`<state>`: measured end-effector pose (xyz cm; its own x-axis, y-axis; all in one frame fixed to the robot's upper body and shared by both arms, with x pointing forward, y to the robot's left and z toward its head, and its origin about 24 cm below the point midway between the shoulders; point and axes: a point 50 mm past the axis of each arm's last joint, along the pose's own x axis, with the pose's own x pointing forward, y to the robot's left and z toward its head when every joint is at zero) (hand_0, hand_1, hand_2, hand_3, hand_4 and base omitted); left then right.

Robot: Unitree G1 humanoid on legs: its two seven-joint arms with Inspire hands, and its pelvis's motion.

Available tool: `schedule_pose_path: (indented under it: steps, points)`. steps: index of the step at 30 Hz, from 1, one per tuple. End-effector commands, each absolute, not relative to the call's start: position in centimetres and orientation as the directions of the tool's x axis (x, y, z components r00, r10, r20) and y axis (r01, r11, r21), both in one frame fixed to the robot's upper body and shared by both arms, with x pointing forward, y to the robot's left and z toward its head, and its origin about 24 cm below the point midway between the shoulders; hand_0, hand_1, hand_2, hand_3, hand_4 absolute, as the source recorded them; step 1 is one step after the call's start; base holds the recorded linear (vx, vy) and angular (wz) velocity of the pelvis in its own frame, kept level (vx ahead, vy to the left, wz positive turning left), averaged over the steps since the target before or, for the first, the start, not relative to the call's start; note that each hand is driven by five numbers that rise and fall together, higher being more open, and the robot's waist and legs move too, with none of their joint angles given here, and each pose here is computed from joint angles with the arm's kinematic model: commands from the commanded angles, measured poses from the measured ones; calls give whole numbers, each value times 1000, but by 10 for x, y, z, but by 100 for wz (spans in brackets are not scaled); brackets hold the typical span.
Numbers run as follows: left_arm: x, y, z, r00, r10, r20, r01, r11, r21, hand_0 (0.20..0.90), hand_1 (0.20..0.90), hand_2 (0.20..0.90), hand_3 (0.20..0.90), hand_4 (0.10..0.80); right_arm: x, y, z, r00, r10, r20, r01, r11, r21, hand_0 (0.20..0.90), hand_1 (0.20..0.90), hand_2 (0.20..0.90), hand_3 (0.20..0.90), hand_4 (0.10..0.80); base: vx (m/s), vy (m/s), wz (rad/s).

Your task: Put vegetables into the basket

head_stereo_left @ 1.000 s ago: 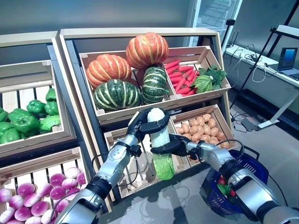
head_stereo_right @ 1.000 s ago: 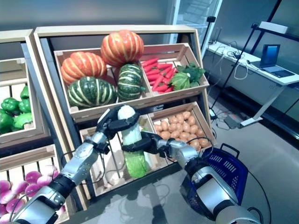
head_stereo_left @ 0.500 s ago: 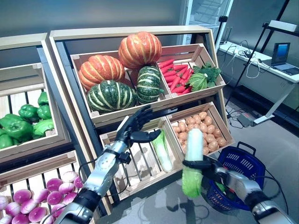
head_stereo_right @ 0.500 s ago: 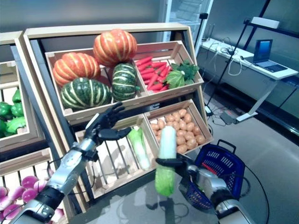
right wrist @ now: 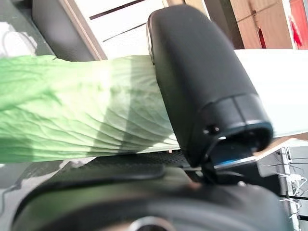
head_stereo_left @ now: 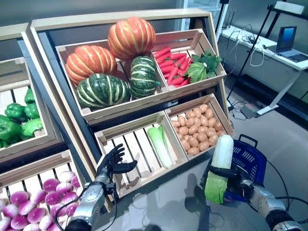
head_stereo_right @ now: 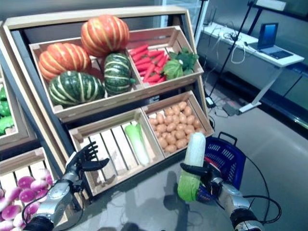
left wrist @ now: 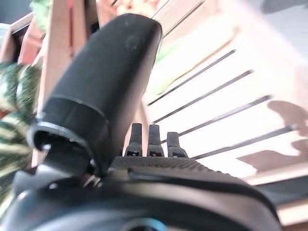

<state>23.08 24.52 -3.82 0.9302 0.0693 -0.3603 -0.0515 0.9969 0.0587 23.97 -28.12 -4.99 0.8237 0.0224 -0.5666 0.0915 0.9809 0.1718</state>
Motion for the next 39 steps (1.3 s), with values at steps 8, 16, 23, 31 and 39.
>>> schedule_pose_path:
  steps: [8, 16, 23, 31, 39]
  points:
    - [282, 250, 38, 999, -29, -31, 31, 997, 75, 900, 900, 900, 900, 800, 270, -324, 4, 907, -312, -284, 323, 946, -7, 300, 300, 300, 300, 400, 211, 117, -16]
    - [307, 244, 67, 998, 32, 52, -29, 998, -56, 900, 900, 900, 900, 800, 319, -330, 50, 831, -515, -211, 504, 857, -105, 300, 300, 300, 300, 400, 53, -232, -27]
    - [295, 231, 56, 998, -53, 25, 54, 998, -23, 900, 900, 900, 900, 800, 315, -355, 79, 777, -621, -102, 610, 783, -120, 300, 300, 300, 300, 400, 155, -237, 7]
    - [307, 215, 98, 963, -162, 215, 160, 987, 27, 900, 900, 900, 900, 800, 328, -378, 146, 718, -692, 71, 696, 714, -82, 300, 300, 300, 300, 400, -57, -48, 8]
    - [313, 212, 130, 922, -133, 364, 134, 991, 21, 900, 900, 900, 900, 800, 337, -380, 177, 710, -690, 140, 703, 705, -87, 300, 300, 300, 300, 400, -123, 4, 6]
